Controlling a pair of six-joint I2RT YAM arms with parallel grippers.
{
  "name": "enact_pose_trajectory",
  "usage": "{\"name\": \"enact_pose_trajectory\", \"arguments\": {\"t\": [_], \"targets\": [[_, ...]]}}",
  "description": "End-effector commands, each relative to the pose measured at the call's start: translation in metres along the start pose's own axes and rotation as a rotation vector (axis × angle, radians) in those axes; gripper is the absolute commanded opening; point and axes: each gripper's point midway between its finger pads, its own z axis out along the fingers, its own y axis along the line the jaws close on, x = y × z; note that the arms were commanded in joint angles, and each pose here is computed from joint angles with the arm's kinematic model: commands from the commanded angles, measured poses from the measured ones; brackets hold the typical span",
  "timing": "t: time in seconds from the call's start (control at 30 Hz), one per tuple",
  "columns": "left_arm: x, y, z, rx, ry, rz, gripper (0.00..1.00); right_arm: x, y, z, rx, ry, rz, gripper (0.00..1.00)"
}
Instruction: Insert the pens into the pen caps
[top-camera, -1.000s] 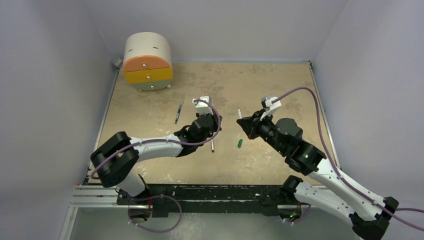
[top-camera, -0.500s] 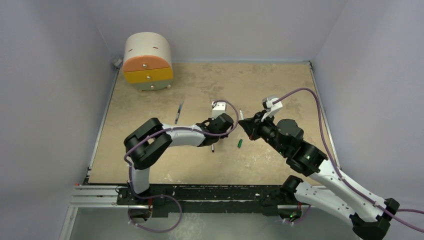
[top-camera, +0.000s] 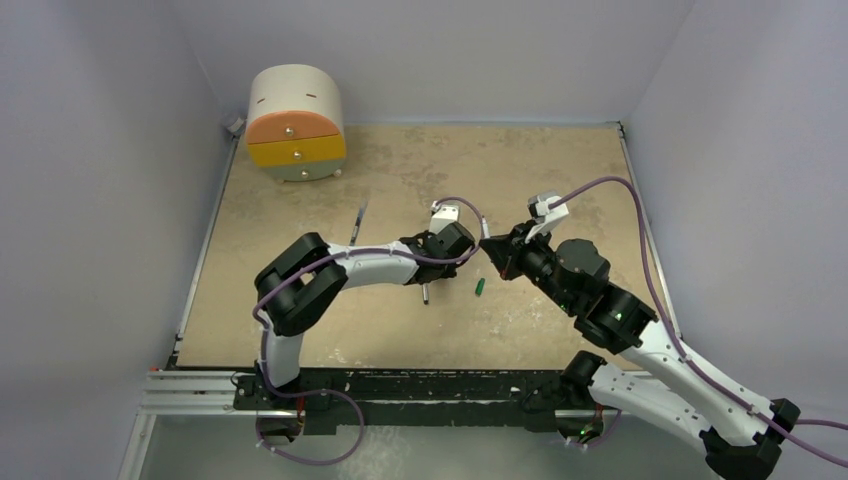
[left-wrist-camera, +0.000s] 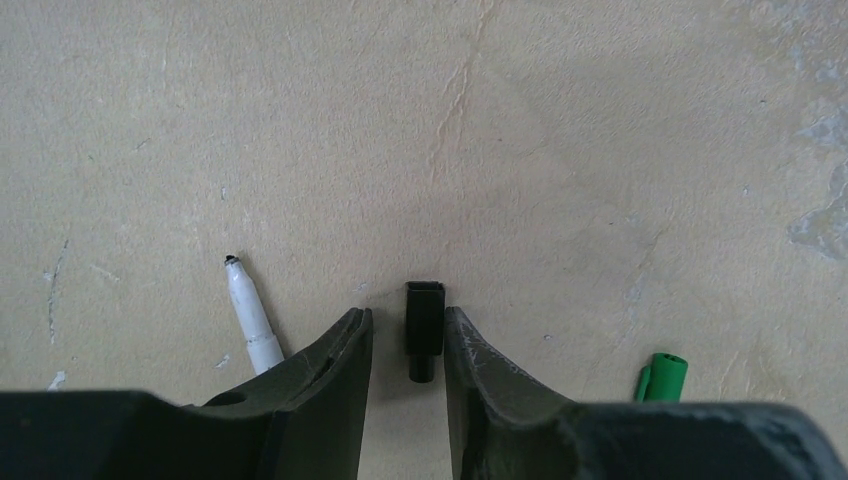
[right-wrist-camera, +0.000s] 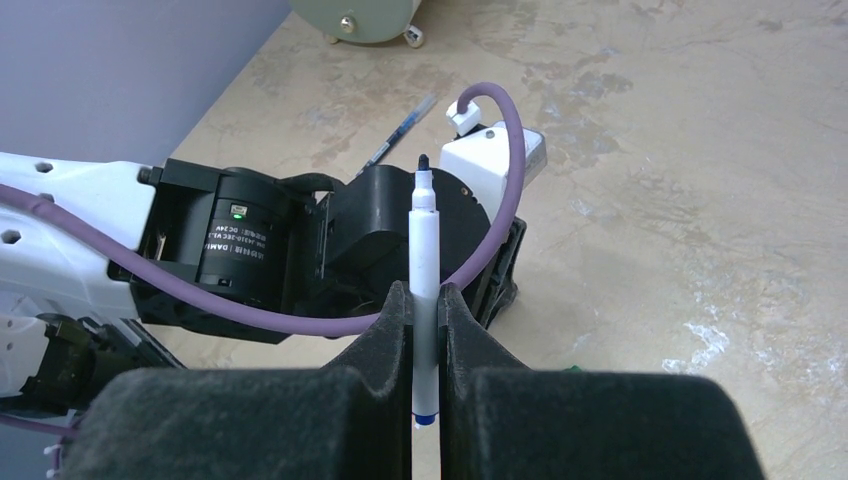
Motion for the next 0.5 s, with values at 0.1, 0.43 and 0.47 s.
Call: {"name": "enact_pose_trajectory", "arguments": {"t": [0.1, 0.43, 0.47], "targets": [[0.0006, 0.0052, 0.0001, -0.054, 0.035, 0.097, 0.32, -0.0096, -0.0019, -0.002, 0.01, -0.042, 0.011, 0.0], [-0.0021, 0.0033, 0.0017, -0.127, 0.036, 0.194, 0.33, -0.0144, -0.0035, -0.0071, 0.017, -0.057, 0.017, 0.0], [-0.0013, 0.0031, 0.0021, -0.13, 0.039, 0.199, 0.32, -0.0155, -0.004, -0.0081, 0.019, -0.06, 0.017, 0.0]]}}
